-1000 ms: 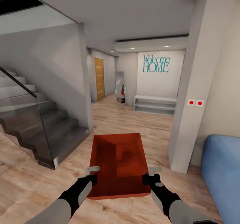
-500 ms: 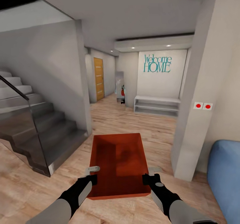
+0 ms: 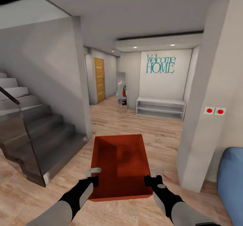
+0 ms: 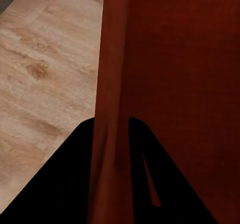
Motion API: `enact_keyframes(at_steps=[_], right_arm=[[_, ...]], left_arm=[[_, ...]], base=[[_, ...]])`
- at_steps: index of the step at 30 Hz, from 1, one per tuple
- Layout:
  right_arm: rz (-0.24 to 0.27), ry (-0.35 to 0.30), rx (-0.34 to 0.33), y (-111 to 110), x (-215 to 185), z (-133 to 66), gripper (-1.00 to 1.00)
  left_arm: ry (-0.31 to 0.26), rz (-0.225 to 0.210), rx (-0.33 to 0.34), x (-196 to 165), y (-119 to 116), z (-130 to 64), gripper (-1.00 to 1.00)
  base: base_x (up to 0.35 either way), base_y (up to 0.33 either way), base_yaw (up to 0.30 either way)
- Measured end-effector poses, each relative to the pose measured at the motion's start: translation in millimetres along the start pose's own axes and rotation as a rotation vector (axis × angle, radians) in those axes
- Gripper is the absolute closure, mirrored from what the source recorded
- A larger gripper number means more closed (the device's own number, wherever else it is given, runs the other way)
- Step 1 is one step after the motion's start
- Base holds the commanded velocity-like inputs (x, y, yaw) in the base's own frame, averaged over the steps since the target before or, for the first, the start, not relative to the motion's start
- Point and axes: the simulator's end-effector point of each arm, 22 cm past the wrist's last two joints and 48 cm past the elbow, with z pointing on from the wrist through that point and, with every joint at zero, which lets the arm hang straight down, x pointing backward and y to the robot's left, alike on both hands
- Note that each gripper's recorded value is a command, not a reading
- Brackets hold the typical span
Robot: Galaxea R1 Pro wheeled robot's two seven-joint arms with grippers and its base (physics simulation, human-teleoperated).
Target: Move the two storage containers from the living room to the garage. In the garage, place one container on the floor and stack the other container on top of it (either order is fine).
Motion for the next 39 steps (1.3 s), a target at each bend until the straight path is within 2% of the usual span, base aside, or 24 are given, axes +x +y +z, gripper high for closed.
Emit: enact_keyframes(at_steps=[39], right_arm=[[0.0, 0.002, 0.0, 0.5, 0.2, 0.0, 1.0]], left_arm=[[0.001, 0.0, 0.0, 0.3, 0.5, 0.1, 1.0]], base=[[0.322, 0.0, 0.0]])
